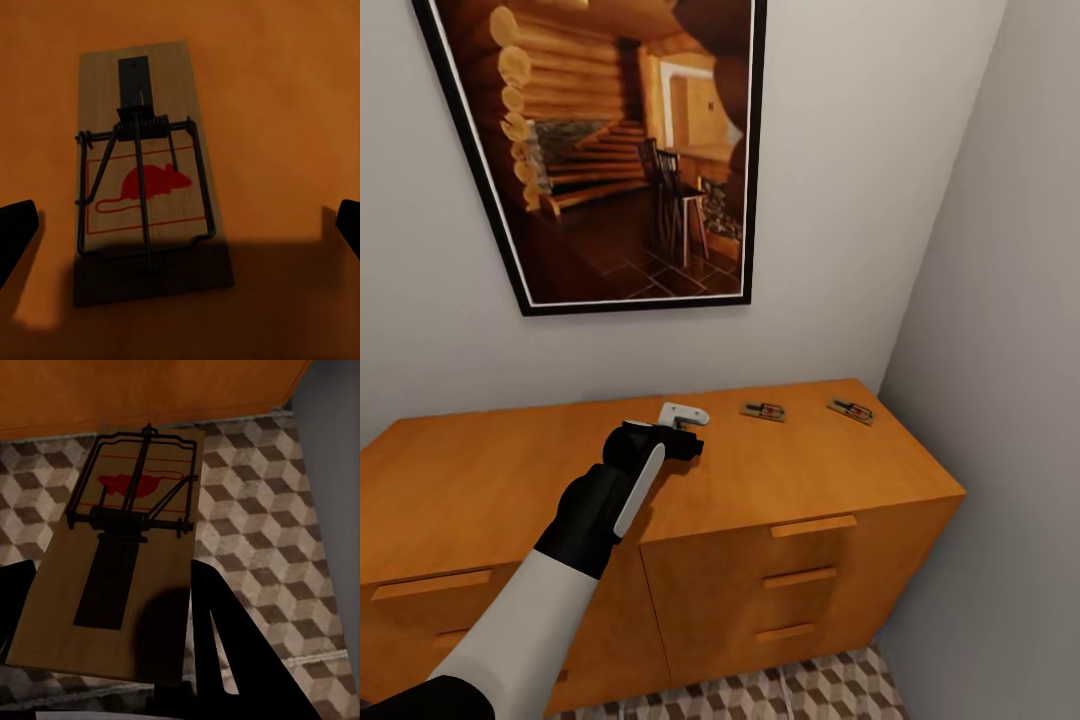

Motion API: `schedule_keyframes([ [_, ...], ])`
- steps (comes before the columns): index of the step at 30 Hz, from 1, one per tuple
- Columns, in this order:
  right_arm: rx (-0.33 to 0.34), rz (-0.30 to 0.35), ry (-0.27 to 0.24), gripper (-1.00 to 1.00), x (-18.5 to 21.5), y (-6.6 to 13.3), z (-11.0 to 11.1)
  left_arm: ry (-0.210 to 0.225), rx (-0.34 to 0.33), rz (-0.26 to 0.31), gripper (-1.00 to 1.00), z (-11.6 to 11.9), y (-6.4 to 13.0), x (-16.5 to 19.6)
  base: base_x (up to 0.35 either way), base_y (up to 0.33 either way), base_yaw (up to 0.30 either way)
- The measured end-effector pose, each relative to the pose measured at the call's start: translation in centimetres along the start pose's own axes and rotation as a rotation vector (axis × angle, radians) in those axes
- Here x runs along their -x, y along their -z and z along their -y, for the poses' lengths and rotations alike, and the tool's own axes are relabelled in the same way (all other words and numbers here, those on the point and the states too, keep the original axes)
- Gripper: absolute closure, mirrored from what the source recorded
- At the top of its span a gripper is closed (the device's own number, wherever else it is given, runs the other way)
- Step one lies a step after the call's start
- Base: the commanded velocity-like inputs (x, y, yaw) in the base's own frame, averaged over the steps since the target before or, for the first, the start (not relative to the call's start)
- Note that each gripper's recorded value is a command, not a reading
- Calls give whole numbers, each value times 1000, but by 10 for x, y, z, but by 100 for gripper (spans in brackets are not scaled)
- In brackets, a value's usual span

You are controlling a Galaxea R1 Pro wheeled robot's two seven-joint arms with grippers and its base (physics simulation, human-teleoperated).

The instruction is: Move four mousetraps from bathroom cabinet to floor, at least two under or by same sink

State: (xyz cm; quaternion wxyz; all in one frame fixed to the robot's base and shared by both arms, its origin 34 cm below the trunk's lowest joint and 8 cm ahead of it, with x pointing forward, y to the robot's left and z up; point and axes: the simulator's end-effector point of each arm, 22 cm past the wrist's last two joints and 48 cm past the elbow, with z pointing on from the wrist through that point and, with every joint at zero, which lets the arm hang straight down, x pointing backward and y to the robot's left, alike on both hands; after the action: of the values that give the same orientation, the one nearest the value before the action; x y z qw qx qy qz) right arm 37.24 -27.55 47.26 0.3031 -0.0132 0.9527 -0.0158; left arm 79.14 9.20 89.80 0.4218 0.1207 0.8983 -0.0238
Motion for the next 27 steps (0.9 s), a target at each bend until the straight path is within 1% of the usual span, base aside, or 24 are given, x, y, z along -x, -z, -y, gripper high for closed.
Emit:
schedule_keyframes([
  [27, 0, -7, 0, 100, -3, 0, 0, 2, -3, -2, -100, 1, -2, -1, 0, 0, 0],
])
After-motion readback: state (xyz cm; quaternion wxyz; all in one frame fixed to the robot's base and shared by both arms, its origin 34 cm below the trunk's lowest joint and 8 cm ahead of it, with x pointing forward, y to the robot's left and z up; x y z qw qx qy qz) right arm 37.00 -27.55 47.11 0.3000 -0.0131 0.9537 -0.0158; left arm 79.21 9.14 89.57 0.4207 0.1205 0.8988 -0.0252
